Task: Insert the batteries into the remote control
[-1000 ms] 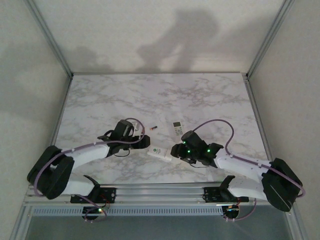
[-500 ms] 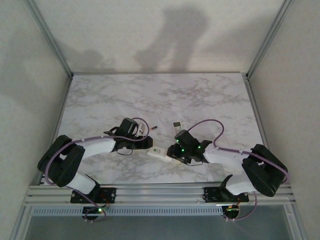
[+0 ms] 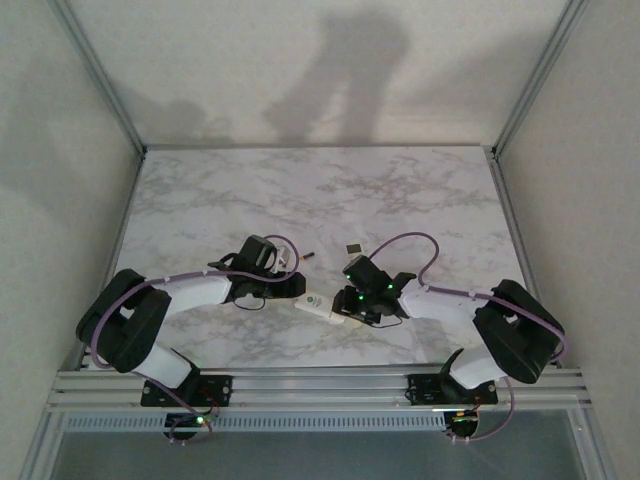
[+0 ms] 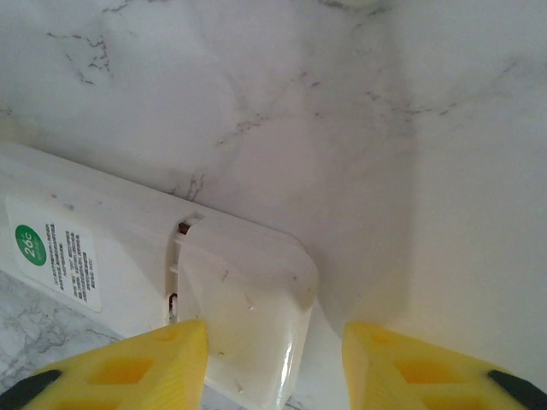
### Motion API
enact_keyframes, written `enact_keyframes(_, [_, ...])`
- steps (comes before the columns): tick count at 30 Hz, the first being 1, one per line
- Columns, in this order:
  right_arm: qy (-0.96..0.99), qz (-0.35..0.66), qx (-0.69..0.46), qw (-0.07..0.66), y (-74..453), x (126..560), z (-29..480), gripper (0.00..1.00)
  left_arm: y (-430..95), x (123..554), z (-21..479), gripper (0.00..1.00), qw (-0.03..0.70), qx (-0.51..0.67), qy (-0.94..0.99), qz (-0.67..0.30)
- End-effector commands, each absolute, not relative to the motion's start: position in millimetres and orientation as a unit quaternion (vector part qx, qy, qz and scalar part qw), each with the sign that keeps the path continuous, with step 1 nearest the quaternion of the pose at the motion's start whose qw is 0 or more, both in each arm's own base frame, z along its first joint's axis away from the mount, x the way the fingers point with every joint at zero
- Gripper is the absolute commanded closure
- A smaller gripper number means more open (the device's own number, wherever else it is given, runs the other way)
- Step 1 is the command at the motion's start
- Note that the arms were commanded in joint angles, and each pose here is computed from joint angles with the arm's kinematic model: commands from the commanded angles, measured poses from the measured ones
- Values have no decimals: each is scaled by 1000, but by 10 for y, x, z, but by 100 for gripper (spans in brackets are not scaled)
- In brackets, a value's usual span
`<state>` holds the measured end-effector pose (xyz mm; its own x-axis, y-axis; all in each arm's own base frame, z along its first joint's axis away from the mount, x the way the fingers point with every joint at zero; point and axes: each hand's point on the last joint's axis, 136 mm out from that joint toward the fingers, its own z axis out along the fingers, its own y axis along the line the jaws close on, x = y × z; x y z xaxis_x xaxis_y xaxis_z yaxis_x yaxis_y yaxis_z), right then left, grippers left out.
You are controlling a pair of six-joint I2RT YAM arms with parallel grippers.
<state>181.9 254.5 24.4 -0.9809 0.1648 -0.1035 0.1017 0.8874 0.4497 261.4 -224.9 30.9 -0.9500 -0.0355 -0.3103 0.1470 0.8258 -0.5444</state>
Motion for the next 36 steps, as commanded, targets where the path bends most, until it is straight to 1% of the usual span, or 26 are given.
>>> enact_keyframes(1, [979,189,58,52,2434,1731,142,54,-2286,2544,221,28,134,40,946,-293])
enact_keyframes(5, [978,195,57,54,2468,1751,161,52,-2307,2521,211,28,130,44,945,-296])
enact_keyframes(11, [974,212,61,47,2573,1772,163,54,-2317,2505,175,28,125,46,946,-296])
enact_keyframes(18, [967,238,74,48,2671,1802,181,61,-2363,2476,152,28,117,51,944,-305])
enact_keyframes(24, [964,248,87,49,2673,1798,114,64,-2471,2390,121,29,95,55,935,-337])
enact_keyframes(29, [964,245,86,48,2666,1783,35,67,-2484,2395,120,29,96,51,934,-341])
enact_keyframes(33, [965,247,69,62,2678,1809,143,68,-2466,2401,101,28,97,49,936,-335])
enact_keyframes(36, [966,240,65,77,2637,1838,225,62,-2463,2405,103,28,98,48,936,-334])
